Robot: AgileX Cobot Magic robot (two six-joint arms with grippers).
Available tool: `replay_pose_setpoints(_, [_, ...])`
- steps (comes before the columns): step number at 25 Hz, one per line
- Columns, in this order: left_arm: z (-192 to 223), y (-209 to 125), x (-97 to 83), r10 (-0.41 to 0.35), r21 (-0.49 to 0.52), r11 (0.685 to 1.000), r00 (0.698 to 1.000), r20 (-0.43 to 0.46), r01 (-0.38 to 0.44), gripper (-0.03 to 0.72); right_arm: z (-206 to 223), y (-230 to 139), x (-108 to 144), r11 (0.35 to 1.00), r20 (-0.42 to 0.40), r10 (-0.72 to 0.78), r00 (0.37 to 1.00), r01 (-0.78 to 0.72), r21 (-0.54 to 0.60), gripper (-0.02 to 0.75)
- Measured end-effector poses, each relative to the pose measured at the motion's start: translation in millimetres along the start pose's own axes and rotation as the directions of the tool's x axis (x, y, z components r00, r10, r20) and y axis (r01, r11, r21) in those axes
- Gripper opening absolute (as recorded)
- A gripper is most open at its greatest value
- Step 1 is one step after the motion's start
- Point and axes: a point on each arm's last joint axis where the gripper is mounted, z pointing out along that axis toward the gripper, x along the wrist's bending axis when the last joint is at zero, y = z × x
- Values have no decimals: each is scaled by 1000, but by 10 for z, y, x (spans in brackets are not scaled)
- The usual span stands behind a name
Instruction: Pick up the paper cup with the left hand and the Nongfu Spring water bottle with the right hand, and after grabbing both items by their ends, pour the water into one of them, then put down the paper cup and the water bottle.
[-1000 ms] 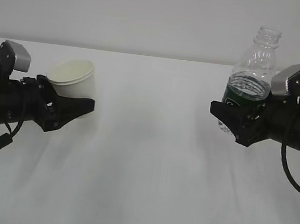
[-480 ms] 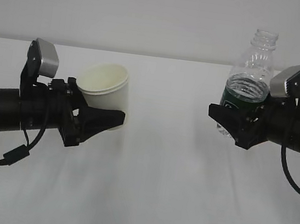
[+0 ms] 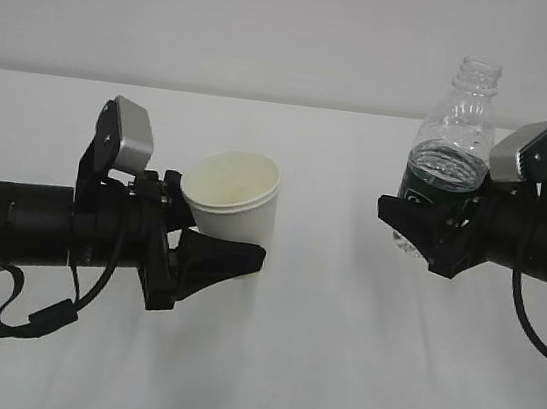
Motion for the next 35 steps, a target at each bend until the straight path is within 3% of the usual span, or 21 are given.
replay_pose_setpoints(10, [114, -22, -156, 11, 34, 999, 999, 48, -13, 493, -1, -10, 21, 1000, -24, -9, 1000, 10, 11, 492])
replay_pose_setpoints(29, [128, -28, -189, 11, 40, 999, 998, 66, -14, 493, -126, 240, 75, 994, -34, -98, 995, 97, -42, 492])
replay_pose_setpoints(35, [211, -67, -324, 37, 86, 995, 994, 107, -46, 492, -154, 274, 84, 992, -24, -126, 992, 126, -20, 492])
